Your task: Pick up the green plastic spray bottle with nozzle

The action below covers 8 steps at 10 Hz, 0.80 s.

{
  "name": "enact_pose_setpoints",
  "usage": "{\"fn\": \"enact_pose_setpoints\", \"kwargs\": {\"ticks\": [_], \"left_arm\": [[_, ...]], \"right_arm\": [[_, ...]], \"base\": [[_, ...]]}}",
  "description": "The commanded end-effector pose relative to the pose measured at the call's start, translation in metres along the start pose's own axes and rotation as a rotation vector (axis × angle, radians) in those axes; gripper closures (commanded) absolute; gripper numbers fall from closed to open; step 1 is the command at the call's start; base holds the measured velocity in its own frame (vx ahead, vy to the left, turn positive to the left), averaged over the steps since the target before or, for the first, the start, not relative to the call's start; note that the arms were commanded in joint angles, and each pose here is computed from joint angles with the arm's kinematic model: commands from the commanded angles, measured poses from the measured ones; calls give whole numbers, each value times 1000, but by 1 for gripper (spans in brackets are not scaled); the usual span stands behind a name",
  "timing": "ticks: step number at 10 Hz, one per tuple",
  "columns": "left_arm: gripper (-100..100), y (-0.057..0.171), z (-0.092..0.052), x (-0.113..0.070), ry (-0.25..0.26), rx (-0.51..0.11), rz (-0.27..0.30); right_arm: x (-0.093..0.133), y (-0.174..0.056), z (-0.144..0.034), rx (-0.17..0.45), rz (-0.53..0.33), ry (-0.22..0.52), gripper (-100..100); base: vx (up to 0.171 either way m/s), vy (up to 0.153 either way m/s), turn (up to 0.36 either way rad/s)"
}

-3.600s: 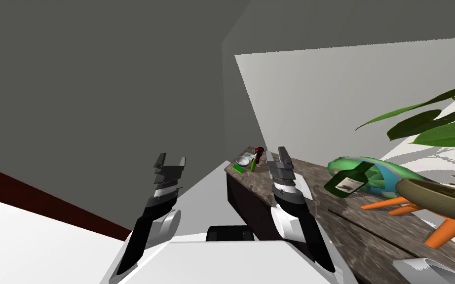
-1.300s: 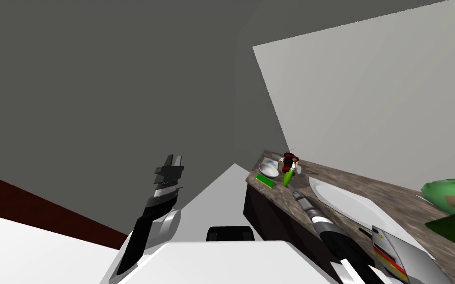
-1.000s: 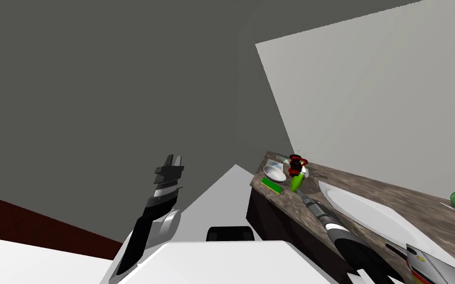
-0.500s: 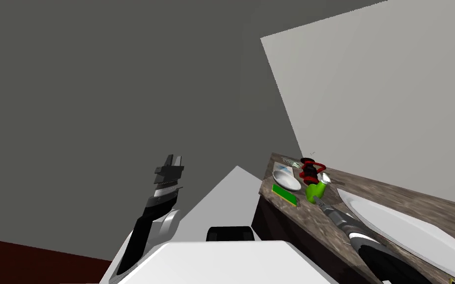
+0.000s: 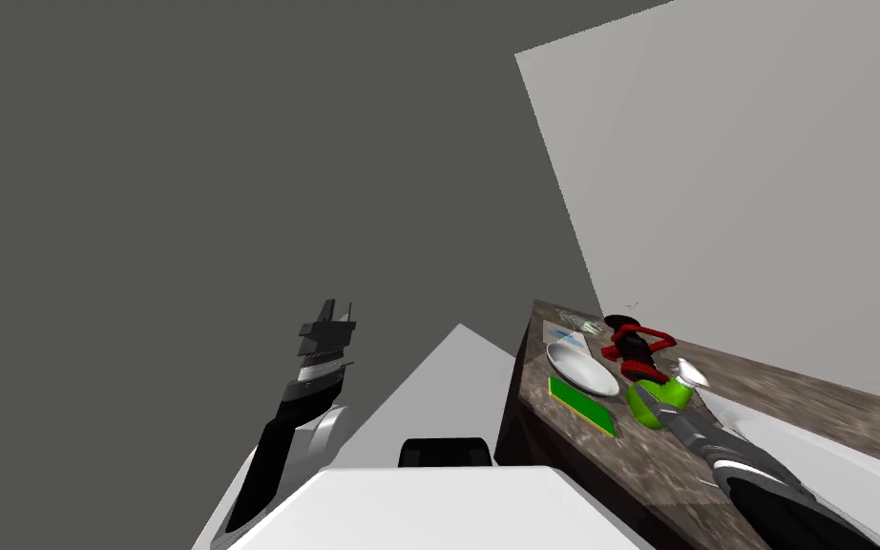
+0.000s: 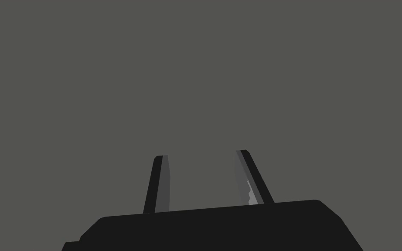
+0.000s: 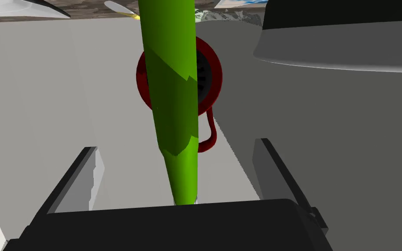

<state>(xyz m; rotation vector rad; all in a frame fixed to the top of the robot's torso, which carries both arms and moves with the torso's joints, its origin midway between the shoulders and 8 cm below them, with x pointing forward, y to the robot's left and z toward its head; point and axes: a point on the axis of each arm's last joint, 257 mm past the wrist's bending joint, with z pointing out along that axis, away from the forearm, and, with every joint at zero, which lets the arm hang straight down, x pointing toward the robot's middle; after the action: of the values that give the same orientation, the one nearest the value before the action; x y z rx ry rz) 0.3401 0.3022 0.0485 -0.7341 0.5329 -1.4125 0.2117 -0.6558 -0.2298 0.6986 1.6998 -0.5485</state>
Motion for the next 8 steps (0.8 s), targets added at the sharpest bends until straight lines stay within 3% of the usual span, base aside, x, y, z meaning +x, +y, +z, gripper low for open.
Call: {"fn": "enact_pose_setpoints", "kwargs": {"ticks": [1, 2, 4, 5, 6, 8], "left_arm": [[0, 0, 0, 0, 0, 0, 0], [0, 0, 0, 0, 0, 0, 0], [0, 0, 0, 0, 0, 0, 0], [0, 0, 0, 0, 0, 0, 0], [0, 0, 0, 0, 0, 0, 0], [0, 0, 0, 0, 0, 0, 0]], "right_arm": [[0, 0, 0, 0, 0, 0, 0], [17, -19, 5, 83, 13, 21, -100], [-1, 2, 19, 60, 5, -28, -100], [23, -18, 20, 144, 26, 12, -100], [12, -7, 28, 133, 14, -15, -100], [-1, 8, 37, 118, 15, -47, -100]], "base": [[14, 4, 2], [-169, -79, 283], [-128, -102, 55], [-196, -104, 249], [-209, -130, 126], [-32, -40, -17]]}}
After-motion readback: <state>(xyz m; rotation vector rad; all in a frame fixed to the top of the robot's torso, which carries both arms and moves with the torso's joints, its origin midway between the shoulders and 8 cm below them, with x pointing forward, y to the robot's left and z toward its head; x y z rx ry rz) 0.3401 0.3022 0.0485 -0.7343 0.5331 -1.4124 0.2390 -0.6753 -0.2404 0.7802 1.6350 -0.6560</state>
